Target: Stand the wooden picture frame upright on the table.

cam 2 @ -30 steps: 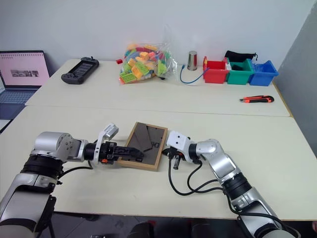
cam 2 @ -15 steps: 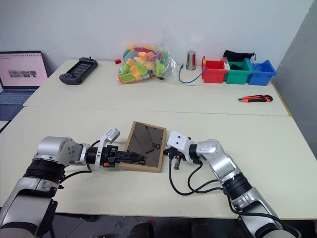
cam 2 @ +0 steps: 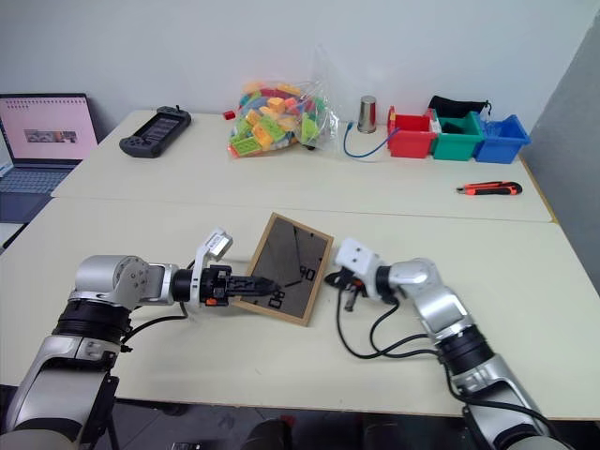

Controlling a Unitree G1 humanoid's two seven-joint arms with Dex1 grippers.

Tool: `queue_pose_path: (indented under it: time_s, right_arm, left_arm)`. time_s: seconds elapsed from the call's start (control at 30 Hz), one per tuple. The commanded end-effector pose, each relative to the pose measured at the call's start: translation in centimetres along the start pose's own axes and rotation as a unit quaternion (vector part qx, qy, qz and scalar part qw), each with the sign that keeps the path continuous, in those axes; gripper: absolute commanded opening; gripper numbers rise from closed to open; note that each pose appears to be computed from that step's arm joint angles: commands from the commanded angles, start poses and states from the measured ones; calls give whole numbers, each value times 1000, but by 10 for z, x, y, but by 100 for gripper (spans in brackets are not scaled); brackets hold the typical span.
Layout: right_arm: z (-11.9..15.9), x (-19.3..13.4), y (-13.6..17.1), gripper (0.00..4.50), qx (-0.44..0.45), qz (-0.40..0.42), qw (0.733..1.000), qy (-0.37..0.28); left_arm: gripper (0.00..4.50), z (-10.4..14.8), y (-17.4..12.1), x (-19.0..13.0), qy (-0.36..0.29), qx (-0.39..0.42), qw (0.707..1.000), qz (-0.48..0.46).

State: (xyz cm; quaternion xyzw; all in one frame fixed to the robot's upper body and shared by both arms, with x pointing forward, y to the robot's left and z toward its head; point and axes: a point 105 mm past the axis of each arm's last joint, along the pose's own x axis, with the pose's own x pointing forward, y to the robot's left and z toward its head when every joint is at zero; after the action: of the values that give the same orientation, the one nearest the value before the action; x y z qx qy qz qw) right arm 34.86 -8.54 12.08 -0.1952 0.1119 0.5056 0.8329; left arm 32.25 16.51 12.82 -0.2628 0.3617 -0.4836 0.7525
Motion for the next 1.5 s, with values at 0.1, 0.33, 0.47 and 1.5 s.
queue_pose_path:
  time_s: [0.1, 0.33, 0.47, 1.5]
  right_arm:
    - [51, -46, -6, 103, 60, 40, 994, -77]
    - [118, -30, 4, 242, 100, 84, 977, -170]
    - [134, -14, 2, 330, 98, 82, 976, -175]
    - [157, -3, 33, 346, 141, 260, 934, -199]
  left_arm:
    - [129, 26, -31, -1, -71, 65, 995, -37]
    - [129, 47, -39, 6, -147, 132, 980, -30]
    - [129, 47, -42, 13, -149, 142, 978, -32]
    - [129, 37, -52, 11, -142, 154, 977, -37]
